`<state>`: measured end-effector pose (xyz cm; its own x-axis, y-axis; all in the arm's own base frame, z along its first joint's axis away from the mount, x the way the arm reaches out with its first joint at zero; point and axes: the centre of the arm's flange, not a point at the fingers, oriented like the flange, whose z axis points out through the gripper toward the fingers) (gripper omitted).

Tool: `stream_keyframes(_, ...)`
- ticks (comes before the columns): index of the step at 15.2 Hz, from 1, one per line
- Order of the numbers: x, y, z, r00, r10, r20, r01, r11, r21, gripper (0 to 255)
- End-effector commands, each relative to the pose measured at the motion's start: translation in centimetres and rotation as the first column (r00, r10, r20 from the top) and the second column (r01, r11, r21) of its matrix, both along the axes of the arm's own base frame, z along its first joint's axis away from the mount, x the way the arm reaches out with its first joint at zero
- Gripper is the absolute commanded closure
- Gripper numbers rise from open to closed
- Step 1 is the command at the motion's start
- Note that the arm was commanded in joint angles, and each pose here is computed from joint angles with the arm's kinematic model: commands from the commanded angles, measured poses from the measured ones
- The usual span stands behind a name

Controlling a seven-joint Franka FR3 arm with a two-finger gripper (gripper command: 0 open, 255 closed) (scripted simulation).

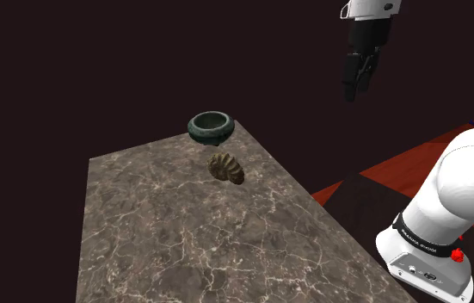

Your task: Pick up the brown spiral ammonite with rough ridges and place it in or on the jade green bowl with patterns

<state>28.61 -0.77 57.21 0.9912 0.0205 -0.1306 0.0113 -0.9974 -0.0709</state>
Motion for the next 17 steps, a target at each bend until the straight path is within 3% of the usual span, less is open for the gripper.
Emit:
stream_keyframes(1, 0.0, 0.0, 0.0, 1.000, 0.000, 0.000, 0.000, 1.000, 0.000, 0)
stream_keyframes(17, 12.3, 14.3, -9.5, 0.993, 0.107, 0.057, -0.104, 0.994, -0.046, 0)
